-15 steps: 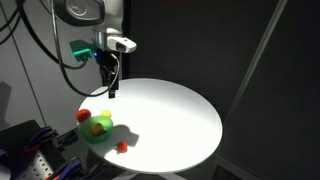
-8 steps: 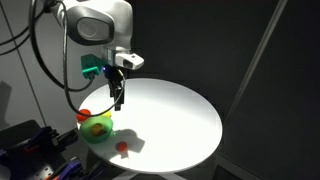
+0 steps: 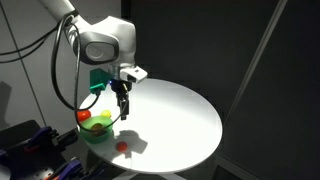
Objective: Put the small orange in the bowl
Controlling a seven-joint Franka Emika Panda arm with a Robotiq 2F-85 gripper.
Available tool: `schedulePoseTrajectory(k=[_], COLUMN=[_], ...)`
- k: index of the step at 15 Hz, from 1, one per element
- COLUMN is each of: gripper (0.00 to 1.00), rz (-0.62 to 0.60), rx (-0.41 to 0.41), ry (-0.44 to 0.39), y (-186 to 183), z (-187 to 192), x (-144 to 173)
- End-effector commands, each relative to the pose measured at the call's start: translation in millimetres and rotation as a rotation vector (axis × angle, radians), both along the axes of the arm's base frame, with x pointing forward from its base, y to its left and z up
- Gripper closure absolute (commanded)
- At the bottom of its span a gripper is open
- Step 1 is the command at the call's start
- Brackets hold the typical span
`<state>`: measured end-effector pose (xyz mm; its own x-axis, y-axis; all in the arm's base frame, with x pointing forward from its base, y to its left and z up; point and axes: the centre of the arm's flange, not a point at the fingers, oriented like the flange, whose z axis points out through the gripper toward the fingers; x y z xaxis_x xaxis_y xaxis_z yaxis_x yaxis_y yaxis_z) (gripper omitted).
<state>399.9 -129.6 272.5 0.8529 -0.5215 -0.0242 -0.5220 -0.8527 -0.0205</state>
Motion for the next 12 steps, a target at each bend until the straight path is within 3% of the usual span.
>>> schedulePoseTrajectory(k=[1,12], gripper=[0.00,0.00], rz=[-0.026,-0.004], rx=[-0.006,-0.007], ry=[-0.007,0.004], y=[-4.9,-0.8], z=[-10.0,-14.7], x=[5.8,3.1])
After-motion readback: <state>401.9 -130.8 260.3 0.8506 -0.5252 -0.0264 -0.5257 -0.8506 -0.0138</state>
